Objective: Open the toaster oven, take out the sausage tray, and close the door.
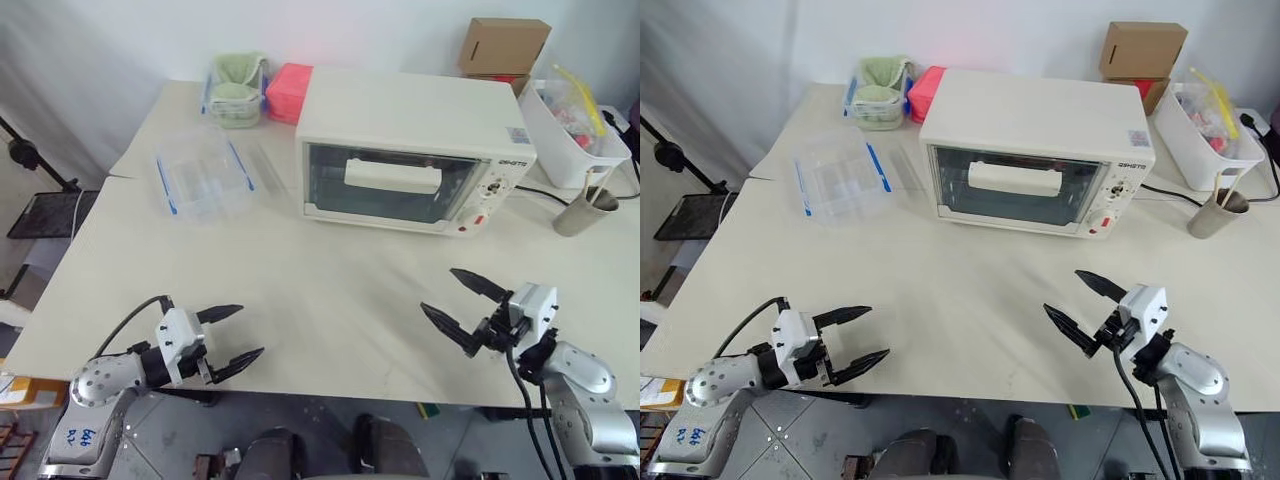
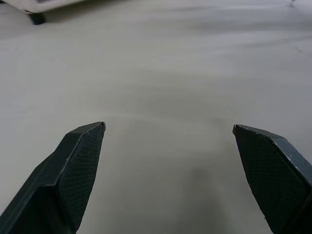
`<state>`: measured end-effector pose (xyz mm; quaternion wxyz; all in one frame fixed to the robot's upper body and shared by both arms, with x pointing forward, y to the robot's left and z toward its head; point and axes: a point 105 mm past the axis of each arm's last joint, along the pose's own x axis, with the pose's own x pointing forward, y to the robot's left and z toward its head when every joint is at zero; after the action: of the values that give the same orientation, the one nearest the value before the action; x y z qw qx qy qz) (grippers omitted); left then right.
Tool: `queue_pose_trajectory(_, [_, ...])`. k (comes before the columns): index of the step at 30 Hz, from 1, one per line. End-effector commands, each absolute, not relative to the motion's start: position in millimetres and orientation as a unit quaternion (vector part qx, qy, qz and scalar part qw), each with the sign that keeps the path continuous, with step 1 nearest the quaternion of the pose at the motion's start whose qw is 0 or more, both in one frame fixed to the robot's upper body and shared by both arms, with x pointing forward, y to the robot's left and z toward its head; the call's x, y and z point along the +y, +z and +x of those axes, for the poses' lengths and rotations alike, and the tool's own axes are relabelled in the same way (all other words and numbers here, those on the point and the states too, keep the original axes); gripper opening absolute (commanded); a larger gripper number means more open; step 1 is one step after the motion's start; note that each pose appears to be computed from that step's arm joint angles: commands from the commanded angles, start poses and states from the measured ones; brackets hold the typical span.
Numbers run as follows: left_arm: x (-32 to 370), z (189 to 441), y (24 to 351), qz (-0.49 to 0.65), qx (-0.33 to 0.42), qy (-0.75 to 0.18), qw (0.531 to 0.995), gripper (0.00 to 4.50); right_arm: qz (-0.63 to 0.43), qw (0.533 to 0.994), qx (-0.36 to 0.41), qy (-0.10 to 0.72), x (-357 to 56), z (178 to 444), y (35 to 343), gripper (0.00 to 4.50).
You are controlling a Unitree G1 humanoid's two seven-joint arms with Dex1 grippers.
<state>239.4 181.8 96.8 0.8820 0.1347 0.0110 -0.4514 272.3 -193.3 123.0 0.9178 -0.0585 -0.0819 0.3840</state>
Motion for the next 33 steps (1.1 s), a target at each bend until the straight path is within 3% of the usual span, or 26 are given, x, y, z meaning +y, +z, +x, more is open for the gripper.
queue_pose_trajectory(1, [177.9, 239.8, 114.2, 0.160, -0.025, -0.440, 0.883, 4.46, -0.054, 0.916, -0.100, 0.384, -191.9, 279.9, 132.4, 4.50])
queue_pose_trajectory(7, [172.6, 253.2, 162.0, 0.041, -0.089, -0.448, 0.889, 4.46, -0.010, 0.909, -0.127, 0.397, -181.5, 303.0, 173.8, 4.50])
queue_pose_trajectory(18, [159.3, 274.1, 184.5, -0.005, -0.115, -0.465, 0.878, 4.46, 0.009, 0.911, -0.157, 0.381, -166.6, 343.9, 203.8, 4.50])
queue_pose_trajectory(23, [153.7, 275.6, 179.3, -0.010, -0.111, -0.463, 0.879, 4.46, 0.024, 0.878, -0.205, 0.431, -151.6, 331.4, 219.5, 4.50])
queue_pose_trajectory(33, [160.2, 285.8, 173.1, -0.030, -0.098, -0.444, 0.890, 4.46, -0.074, 0.847, -0.198, 0.487, -140.0, 297.8, 189.2, 4.50])
